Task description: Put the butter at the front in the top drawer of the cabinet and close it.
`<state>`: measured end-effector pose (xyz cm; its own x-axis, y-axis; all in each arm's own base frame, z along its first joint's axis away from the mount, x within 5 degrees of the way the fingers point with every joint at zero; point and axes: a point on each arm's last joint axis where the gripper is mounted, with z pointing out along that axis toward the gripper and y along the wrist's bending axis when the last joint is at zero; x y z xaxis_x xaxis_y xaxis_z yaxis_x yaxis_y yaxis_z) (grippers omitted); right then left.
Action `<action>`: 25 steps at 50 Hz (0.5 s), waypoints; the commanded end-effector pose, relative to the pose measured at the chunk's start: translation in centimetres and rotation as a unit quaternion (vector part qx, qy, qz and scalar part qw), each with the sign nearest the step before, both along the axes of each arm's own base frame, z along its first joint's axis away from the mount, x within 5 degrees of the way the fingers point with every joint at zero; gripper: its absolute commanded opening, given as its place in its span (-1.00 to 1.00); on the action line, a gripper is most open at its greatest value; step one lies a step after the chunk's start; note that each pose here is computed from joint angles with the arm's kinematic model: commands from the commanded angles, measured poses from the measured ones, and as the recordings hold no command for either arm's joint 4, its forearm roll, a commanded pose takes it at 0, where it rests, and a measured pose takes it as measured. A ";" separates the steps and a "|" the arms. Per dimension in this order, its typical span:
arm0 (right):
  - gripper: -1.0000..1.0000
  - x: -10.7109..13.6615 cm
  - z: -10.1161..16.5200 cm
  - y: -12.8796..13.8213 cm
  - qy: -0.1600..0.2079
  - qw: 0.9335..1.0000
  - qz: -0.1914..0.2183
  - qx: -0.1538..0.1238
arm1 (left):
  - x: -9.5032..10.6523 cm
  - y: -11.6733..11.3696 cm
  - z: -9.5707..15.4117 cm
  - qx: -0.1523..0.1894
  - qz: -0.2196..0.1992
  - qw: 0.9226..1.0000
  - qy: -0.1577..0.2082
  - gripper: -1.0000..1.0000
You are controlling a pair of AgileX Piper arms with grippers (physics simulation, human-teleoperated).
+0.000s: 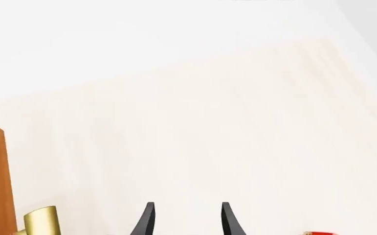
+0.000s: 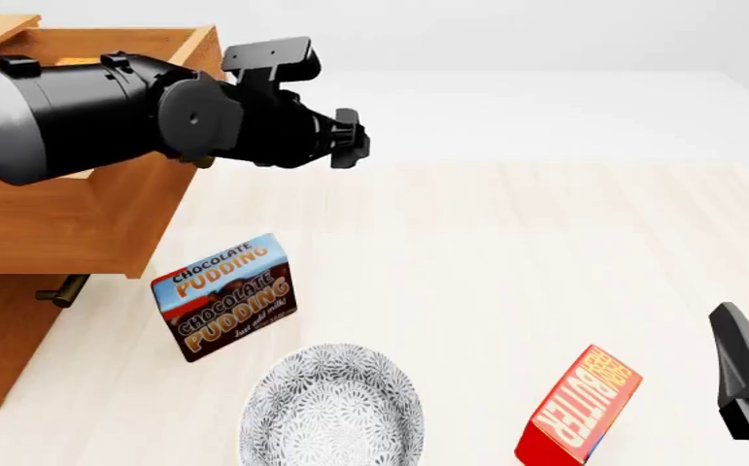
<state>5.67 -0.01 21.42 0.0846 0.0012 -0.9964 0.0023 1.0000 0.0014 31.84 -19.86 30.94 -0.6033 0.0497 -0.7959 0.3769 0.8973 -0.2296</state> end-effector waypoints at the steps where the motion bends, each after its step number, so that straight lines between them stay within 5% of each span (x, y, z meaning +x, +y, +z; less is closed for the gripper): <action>1: 1.00 0.0 0.0 0.0 0.000 1.000 0.000 0.000 | 0.0 1.6 -0.5 -0.003 0.020 1.000 0.003 1.00; 25: 1.00 0.0 0.0 0.0 0.000 1.000 0.000 0.000 | 0.2 4.6 -0.5 -0.002 0.057 0.998 -0.003 1.00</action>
